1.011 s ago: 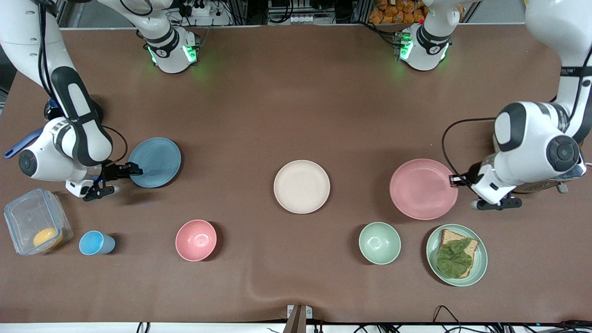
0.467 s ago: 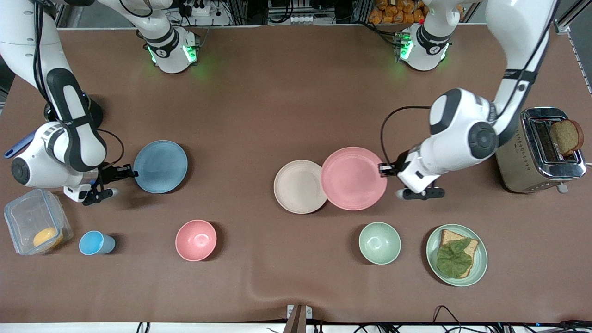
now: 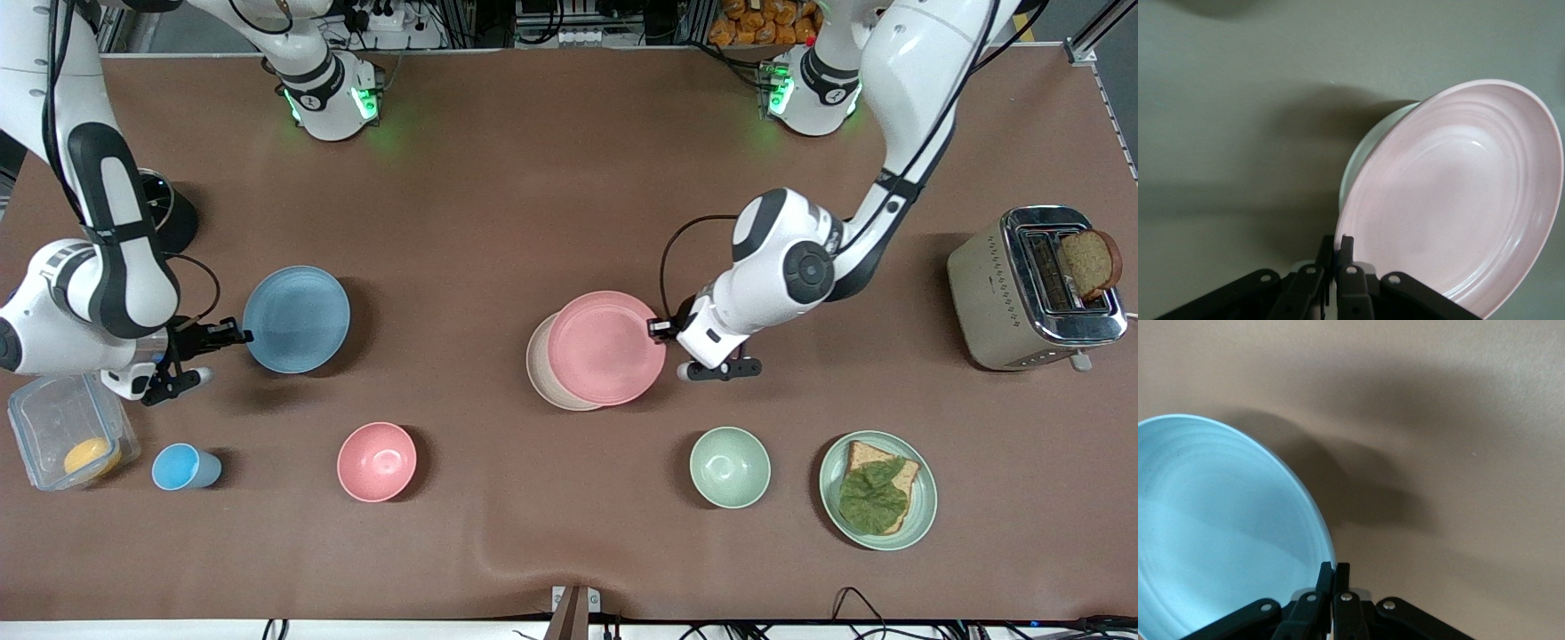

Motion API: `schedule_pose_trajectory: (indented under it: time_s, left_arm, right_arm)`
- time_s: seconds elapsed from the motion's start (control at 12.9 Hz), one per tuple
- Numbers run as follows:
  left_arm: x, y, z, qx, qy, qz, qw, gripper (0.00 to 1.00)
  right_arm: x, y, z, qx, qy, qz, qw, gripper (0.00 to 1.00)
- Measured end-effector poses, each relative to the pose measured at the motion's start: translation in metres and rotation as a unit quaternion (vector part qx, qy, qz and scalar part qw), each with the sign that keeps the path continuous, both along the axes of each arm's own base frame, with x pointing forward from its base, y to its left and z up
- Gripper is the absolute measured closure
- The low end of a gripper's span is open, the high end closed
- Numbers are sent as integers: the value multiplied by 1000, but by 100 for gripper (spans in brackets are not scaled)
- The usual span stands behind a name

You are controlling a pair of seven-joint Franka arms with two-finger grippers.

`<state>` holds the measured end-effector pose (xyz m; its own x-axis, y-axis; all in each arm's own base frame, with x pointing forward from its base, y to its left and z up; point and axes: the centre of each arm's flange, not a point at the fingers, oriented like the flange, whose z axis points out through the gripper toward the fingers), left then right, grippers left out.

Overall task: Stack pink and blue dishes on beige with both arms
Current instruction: 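Slide the pink plate onto the beige plate with the left gripper, then release the pink plate with the left gripper while the right gripper drags the blue plate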

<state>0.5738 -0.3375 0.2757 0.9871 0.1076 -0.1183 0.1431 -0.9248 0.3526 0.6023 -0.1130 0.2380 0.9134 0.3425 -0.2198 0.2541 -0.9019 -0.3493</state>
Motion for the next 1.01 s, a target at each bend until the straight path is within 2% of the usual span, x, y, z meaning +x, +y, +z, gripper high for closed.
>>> schedule_pose_trajectory:
  time_s: [0.31, 0.54, 1.01]
  left_arm:
    - [1, -8, -39, -4, -16, 0, 1000, 95]
    - [-1, -10, -63, -2, -20, -5, 1000, 95]
    - [-6, -20, -69, -4, -14, 2, 1000, 95]
  right_arm:
    - [14, 20, 29, -5, 27, -18, 999, 98]
    - [22, 43, 40, -13, 36, -21, 999, 98]
    - [33, 78, 69, -34, 66, -54, 996, 98]
